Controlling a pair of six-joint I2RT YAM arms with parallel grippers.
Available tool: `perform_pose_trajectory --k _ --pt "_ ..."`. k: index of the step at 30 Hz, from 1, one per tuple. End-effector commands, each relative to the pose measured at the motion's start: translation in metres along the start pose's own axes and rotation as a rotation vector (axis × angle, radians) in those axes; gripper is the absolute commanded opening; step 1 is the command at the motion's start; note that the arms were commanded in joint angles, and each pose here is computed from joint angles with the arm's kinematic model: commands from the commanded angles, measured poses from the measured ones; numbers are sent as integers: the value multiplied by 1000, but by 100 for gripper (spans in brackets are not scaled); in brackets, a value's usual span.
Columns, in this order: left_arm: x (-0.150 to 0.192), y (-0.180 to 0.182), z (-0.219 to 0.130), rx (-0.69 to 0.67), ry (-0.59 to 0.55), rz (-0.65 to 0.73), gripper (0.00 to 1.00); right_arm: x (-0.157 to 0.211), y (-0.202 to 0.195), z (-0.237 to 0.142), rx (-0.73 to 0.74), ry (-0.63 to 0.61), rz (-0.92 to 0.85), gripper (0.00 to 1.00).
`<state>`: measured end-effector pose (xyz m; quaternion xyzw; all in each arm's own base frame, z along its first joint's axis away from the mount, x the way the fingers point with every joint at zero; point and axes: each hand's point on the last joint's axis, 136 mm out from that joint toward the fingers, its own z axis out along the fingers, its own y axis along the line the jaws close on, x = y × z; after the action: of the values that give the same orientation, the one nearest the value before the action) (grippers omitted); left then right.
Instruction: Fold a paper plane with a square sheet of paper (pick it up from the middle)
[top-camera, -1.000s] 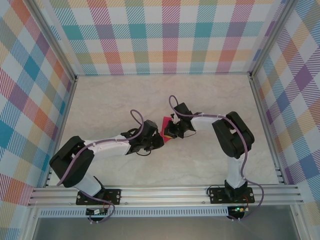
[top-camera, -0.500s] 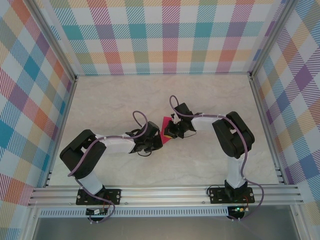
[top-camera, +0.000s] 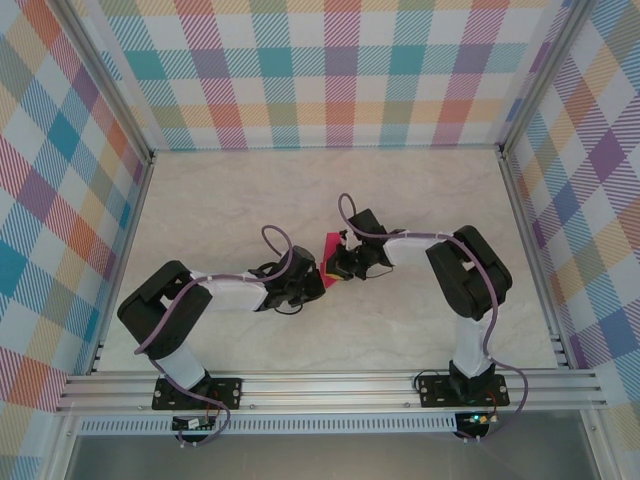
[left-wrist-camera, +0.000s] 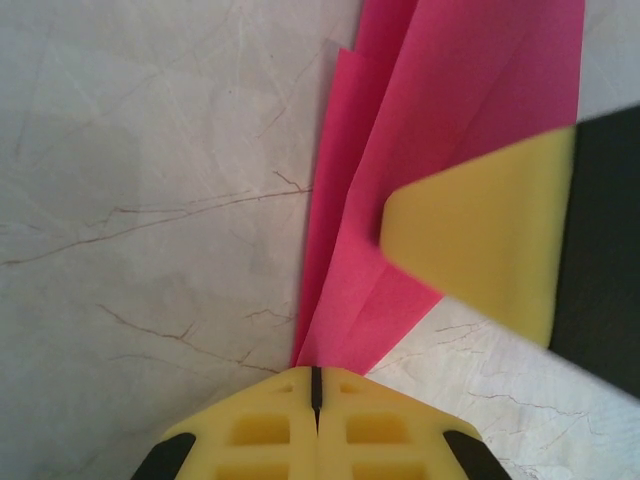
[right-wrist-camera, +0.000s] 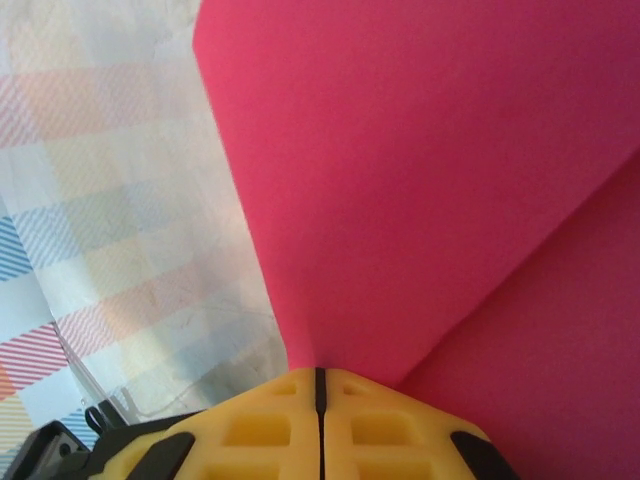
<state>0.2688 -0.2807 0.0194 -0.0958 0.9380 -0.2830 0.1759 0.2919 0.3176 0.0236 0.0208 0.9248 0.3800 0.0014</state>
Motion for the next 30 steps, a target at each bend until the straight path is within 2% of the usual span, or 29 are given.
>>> perform_pose_trajectory --k 1,7,10,14,22,27,30 --pt "17 34 4 -93 54 -33 0 13 7 0 -35 32 -12 6" --pt "18 35 4 -93 58 -34 0 23 -3 5 -5 71 -15 6" --pt "20 37 4 -96 63 -35 0 19 -11 4 54 64 -35 5" --pt "26 40 3 -101 84 -38 0 2 -19 2 117 22 -61 5" --pt "37 50 -1 -109 116 -44 0 -31 -36 -1 134 -37 -49 5" --pt "38 48 -2 -98 121 -44 0 -55 -43 -16 139 -89 -42 6" --pt "37 45 -2 -89 121 -42 0 -69 -34 -33 137 -135 -52 7"
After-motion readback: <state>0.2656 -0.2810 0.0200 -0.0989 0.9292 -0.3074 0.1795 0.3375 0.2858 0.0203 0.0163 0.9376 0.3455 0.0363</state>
